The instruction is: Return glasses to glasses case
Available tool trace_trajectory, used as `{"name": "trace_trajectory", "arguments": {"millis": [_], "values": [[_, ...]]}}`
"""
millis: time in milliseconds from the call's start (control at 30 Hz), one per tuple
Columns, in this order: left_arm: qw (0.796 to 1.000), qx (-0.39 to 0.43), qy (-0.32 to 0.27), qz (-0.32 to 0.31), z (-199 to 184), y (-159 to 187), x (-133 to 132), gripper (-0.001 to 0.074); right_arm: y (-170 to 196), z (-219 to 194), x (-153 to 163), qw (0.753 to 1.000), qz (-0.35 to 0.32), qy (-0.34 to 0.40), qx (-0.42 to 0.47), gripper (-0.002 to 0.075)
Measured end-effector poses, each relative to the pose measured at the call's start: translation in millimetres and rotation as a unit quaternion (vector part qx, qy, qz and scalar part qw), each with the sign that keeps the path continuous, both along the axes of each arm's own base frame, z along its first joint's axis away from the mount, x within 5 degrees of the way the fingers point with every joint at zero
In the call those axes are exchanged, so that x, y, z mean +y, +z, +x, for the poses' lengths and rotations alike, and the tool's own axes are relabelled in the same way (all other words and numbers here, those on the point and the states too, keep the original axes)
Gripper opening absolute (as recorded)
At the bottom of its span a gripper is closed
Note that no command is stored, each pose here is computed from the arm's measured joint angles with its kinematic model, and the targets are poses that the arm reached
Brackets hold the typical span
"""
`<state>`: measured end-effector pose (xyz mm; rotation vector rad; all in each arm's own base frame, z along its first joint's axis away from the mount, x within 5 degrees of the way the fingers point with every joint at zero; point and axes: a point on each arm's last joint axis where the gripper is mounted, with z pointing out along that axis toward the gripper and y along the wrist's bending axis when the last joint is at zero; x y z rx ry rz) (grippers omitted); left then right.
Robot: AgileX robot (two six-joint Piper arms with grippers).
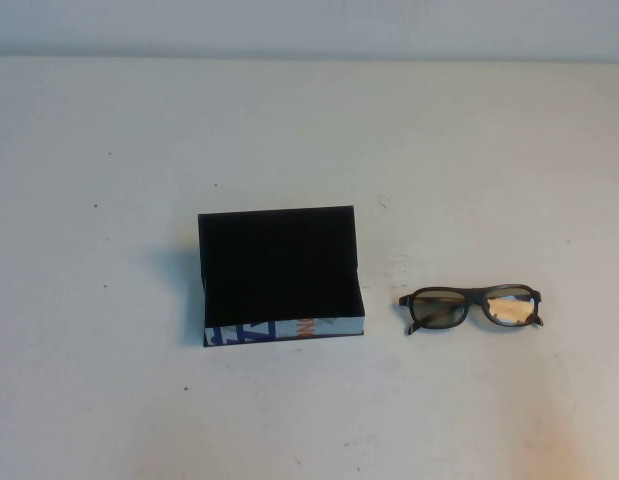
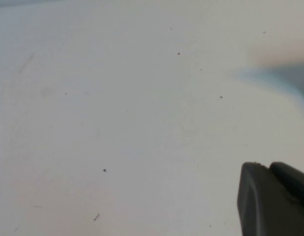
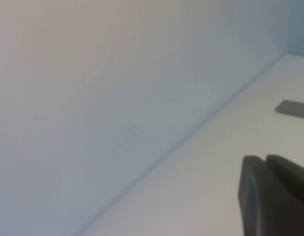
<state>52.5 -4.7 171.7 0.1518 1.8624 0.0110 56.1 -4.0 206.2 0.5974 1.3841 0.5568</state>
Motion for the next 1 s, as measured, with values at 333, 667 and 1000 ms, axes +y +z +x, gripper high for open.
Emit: {"name": "trace_trajectory", "arguments": {"millis": [333, 667, 1000], "values": [[1.0, 0.0, 0.0, 0.0, 0, 0, 0, -0.0001, 4, -1, 17, 0.993, 0.026, 0.094, 0.072, -0.0011], [1.0, 0.0, 0.0, 0.0, 0, 0, 0, -0.0001, 75, 37, 42, 0.886, -0.151, 0.303, 0.318, -0.0011], [1.0, 0.0, 0.0, 0.0, 0, 0, 0, -0.0001, 105, 120, 53, 0.77, -0.296, 0.426, 0.371, -0.0011]]}}
